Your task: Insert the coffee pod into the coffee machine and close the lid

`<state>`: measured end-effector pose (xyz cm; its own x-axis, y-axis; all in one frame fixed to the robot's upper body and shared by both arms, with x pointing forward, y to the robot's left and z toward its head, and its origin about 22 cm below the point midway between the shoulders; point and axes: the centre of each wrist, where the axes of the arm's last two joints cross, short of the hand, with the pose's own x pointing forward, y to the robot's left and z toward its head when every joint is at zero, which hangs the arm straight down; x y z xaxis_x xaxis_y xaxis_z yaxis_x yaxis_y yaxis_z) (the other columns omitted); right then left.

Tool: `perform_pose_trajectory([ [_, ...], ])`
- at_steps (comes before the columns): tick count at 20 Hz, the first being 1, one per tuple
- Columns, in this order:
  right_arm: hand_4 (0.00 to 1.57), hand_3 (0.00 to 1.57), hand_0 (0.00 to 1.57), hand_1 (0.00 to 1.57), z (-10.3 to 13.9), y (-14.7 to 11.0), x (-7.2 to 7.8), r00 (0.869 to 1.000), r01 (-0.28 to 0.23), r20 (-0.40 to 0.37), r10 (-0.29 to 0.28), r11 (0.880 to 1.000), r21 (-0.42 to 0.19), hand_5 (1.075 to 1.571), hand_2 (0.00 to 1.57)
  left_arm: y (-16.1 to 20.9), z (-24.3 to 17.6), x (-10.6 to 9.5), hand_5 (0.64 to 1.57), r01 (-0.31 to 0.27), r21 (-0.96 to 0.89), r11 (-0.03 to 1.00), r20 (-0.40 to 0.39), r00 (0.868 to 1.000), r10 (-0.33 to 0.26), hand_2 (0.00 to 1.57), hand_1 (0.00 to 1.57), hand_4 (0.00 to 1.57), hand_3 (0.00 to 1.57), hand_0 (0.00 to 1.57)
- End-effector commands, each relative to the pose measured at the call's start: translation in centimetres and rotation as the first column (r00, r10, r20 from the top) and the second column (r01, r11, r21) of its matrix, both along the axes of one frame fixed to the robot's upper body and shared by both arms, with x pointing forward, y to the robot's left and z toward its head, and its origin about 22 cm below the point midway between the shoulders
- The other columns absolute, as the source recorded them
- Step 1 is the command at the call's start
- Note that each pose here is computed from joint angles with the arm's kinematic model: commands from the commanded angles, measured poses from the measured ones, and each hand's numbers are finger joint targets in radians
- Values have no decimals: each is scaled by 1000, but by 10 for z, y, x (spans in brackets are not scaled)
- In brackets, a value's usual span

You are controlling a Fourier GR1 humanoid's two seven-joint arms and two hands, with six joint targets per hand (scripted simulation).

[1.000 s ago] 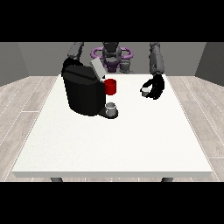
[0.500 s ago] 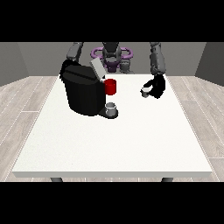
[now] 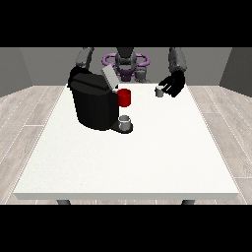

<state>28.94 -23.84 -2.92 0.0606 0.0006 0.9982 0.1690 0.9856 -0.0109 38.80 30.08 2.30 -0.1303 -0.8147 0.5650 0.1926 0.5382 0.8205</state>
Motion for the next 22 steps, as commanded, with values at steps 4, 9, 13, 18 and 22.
perform_pose_trajectory([
  [4,443,0,0,0,13,12,11,998,-59,20,59,998,-17,1571,0,-5,57,26,1571,43,-15,999,95,995,-41,1329,1252,573,1292,1252],
  [9,497,0,0,0,24,18,21,990,-115,84,116,993,-14,1571,0,-10,107,45,1571,11,-39,999,135,991,-6,1329,1252,573,1292,1252],
  [13,496,0,0,0,15,36,1,988,-138,60,139,990,-16,1571,0,3,113,46,1571,-7,-32,999,91,996,10,1328,1253,537,1281,1253],
  [18,521,0,0,0,34,38,20,978,-131,165,127,991,12,1571,0,-11,173,59,1571,-29,-49,998,216,976,39,1292,1248,515,1237,1248],
  [22,492,0,0,0,49,55,19,985,-123,113,127,992,-37,1571,0,-26,166,63,1571,-35,-52,998,175,984,44,1262,1239,476,1198,1239],
])
